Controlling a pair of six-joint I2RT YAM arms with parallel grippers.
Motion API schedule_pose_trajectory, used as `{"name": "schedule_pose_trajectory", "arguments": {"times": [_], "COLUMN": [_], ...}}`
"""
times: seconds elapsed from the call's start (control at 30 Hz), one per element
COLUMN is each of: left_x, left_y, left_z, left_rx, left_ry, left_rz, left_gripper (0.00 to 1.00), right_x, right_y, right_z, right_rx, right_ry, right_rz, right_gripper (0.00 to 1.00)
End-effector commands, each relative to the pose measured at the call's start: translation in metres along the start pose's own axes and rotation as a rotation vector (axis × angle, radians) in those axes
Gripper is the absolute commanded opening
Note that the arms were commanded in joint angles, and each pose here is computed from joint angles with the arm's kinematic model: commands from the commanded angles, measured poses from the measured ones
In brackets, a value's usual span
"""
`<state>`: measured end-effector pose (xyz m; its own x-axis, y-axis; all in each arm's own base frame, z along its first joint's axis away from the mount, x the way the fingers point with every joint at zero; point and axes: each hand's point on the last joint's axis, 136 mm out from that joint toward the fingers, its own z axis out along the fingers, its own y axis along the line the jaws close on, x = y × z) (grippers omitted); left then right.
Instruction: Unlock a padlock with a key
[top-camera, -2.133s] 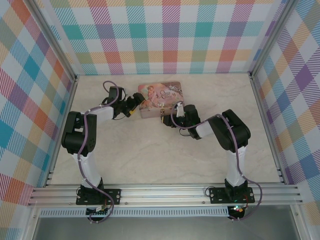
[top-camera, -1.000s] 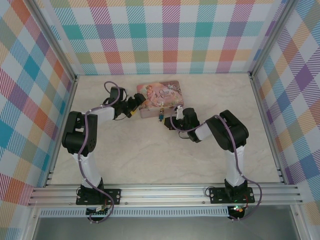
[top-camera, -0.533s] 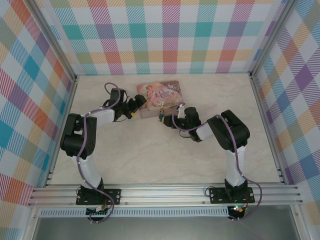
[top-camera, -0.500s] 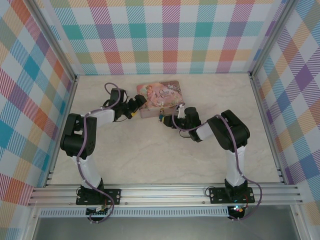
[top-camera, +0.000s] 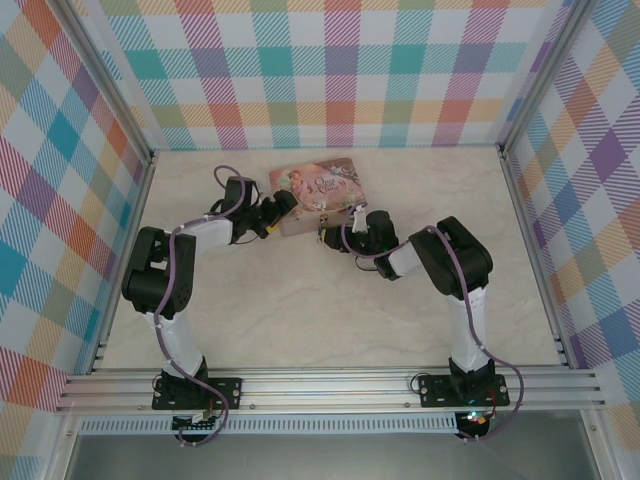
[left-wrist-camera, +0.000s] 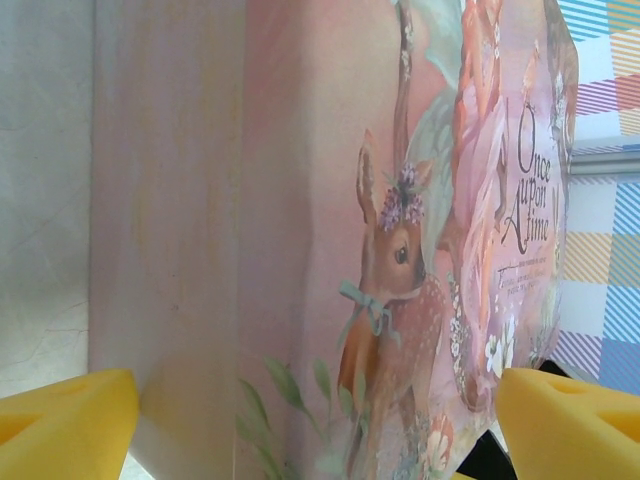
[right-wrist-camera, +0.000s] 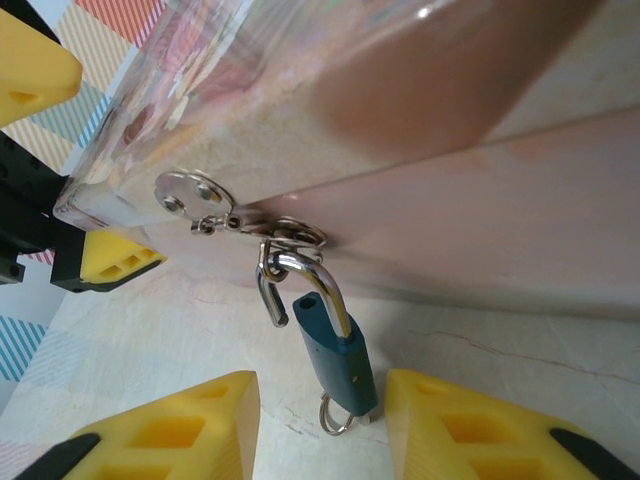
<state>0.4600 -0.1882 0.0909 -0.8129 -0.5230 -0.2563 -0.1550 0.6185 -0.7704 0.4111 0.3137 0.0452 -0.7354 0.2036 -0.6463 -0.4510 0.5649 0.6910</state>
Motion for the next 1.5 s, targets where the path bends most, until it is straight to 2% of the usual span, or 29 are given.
{"name": "schedule_pose_trajectory", "arguments": {"times": [0.0,0.43,0.7,0.8,0.97,1.47], "left_x": [-0.003,0.004,0.005,0.005,0.009,0.024], "left_y": [-0.020,-0.024,-0.022,-0.025,-0.030,-0.039], "left_z": [0.001,0.000,-0.001,-0.003,-0.006,-0.006], "left_rx": [0.040,0.043,0.041,0.048,0.069,0.100], "left_ry": [-0.005,-0.006,-0.008,-0.011,0.000,0.014], "left_rz": [0.025,0.026,0.022,0.023,0.023,0.020], "left_gripper": [0.91,0.91,0.91,0.91,0.85,0.69], "right_x": [0.026,0.021,0.010,-0.002,-0.003,0.011], "right_y": [-0.013,-0.015,-0.030,-0.032,-0.030,-0.032], "right_z": [0.007,0.011,-0.005,-0.019,-0.029,-0.027], "right_rx": [0.018,0.036,0.098,0.072,0.021,0.017], "right_ry": [0.066,0.012,-0.058,-0.100,-0.108,-0.059], "right_rz": [0.061,0.097,0.118,0.125,0.121,0.155], "right_gripper": [0.37,0.32,0.42,0.47,0.53,0.51]}}
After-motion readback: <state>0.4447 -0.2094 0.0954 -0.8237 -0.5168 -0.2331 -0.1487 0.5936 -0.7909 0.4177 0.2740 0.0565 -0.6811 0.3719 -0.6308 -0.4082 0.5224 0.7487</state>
